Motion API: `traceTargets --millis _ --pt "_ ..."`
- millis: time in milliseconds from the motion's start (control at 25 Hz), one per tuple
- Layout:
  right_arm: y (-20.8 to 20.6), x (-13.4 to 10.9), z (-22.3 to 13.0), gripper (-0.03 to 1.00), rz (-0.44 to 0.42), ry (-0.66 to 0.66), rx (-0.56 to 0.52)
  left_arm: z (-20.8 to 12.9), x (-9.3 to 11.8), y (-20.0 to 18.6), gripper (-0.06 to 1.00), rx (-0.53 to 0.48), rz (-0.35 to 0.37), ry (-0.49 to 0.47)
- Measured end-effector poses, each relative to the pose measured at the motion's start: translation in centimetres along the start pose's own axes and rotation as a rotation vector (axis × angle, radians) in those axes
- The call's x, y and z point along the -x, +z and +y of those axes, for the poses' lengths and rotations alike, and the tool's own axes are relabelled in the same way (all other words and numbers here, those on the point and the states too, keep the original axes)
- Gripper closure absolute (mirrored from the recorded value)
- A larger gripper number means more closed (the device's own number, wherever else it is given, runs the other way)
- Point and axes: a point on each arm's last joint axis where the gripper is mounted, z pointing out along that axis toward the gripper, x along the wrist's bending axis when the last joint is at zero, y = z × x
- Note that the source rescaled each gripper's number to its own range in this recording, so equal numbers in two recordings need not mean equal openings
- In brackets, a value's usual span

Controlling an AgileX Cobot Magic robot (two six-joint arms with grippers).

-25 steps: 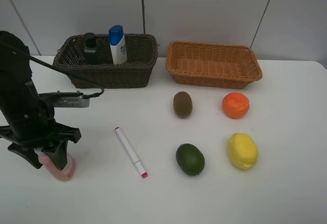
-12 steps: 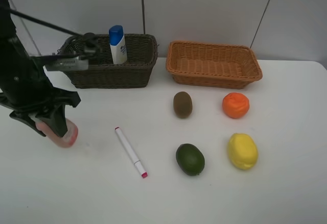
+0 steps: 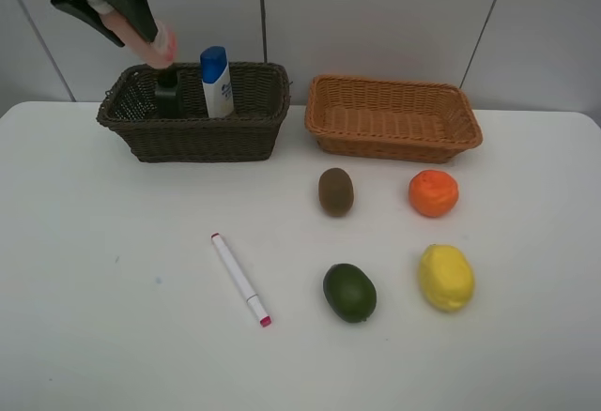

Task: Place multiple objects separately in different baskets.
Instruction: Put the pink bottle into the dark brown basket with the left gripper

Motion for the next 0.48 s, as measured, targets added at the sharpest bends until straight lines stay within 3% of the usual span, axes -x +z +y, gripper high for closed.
traceTargets --millis 280,480 --pt "0.0 0.0 0.0 0.00 0.000 0.000 0.000 7.1 0.3 2.3 0.67 0.133 0.011 0.028" --pt "0.0 0.0 0.0 0.00 0.000 0.000 0.000 8.6 -0.8 4.9 0.67 0.134 0.105 0.045"
